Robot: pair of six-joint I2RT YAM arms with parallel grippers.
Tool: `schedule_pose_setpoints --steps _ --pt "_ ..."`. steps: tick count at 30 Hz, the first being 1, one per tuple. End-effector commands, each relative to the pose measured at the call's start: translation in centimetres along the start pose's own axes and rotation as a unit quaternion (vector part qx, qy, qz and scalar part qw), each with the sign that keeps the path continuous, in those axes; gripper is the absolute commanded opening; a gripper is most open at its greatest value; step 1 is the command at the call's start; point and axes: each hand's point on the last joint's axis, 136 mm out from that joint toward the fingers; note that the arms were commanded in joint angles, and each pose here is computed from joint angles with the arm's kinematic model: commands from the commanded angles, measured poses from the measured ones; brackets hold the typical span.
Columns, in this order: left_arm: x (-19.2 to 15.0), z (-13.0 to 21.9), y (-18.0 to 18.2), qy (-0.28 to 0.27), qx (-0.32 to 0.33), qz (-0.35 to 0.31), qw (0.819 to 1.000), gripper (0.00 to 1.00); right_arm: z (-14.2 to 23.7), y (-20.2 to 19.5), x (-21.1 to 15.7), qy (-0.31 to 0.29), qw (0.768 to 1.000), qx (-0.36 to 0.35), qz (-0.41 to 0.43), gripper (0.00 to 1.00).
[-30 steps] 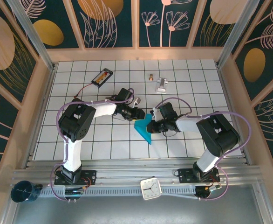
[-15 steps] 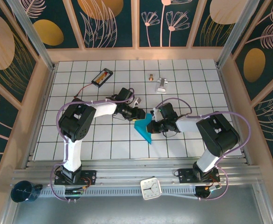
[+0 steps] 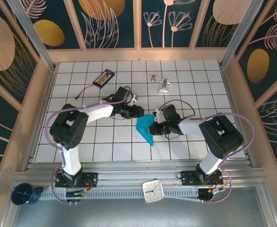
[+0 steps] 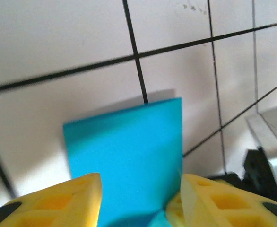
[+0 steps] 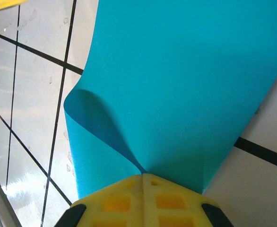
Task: Fold a paper plane with a square sheet of paper (pick it up from the middle)
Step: Third fold the triangle at the center of the table.
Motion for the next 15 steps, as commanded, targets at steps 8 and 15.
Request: schedule_pose_setpoints --steps 8,15 --pt "-7.4 2.6 -5.2 -0.031 -0.111 0.037 0.993 0.08 -0.2 -2.6 -3.2 0.038 0.998 -0.048 -0.035 0.02" --pt "-10.4 0.1 -7.5 -0.007 -0.141 -0.001 0.990 0.04 -0.4 -2.7 -3.3 0.040 0.997 -0.048 -0.037 0.02"
Point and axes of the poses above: each hand's point on the last joint's axis, 136 mm out from that joint toward the fingers, its own z axis back along the fingers, its own y axis along the line the jaws close on, x = y × z, and after that the axes turned 5 degrees about z, right-handed
